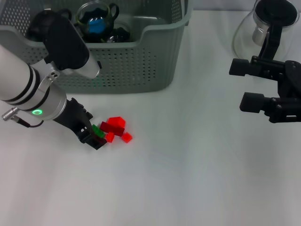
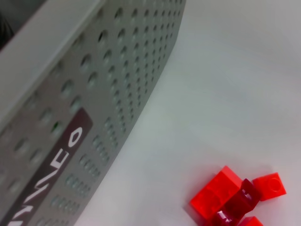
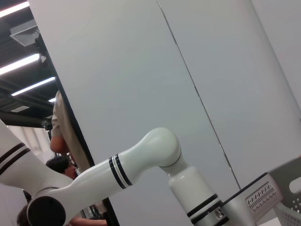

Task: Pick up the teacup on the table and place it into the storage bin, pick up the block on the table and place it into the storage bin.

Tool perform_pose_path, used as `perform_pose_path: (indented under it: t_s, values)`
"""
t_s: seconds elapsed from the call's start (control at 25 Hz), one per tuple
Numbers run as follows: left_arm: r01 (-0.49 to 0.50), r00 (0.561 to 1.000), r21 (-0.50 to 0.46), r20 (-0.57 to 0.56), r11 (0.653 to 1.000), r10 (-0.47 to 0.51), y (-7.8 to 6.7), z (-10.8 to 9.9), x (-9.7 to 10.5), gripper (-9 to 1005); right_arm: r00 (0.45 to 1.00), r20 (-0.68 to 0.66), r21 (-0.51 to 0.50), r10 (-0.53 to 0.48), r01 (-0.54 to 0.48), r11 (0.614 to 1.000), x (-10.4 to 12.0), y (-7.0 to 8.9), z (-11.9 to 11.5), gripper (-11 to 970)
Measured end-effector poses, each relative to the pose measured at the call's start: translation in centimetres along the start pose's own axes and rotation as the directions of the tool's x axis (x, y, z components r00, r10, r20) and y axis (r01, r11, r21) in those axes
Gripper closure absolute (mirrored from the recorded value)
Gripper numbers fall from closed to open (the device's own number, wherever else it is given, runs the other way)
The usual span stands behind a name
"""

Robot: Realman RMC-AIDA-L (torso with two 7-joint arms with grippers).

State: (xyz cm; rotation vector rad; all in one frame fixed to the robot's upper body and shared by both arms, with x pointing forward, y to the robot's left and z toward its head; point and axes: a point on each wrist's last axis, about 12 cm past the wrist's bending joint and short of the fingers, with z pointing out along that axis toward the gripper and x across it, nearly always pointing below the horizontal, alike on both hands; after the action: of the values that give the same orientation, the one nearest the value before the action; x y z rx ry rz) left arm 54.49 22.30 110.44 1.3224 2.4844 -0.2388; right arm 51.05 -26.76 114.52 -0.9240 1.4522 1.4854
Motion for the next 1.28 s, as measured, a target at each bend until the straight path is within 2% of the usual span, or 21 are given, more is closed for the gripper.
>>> perform_pose_path:
  t_s: [0.52,0.76,1.08,1.28]
  values:
    - [-0.004,1.000,0.011,-0.010,1.000,0.004,-0.1,0.4,-0.3,254,1.000,0.000,0.000,-0.001,0.001,1.000,0.0,0.0,0.0,32]
    - [-0.007,1.000,-0.003,-0.016,1.000,0.007,-0.1,0.4,-0.6,327,1.000,0.000,0.000,-0.002,0.002,1.000,0.0,0.0,0.0,32]
    - [-0.016,1.000,-0.008,-0.026,1.000,0.016,-0.1,0.2,-0.6,559,1.000,0.000,0.000,-0.002,0.002,1.000,0.0,0.0,0.0,32]
    - [-0.008,1.000,-0.004,-0.020,1.000,0.008,0.0,-0.8,-0.5,541,1.000,0.000,0.000,-0.001,0.001,1.000,0.0,0.0,0.0,32]
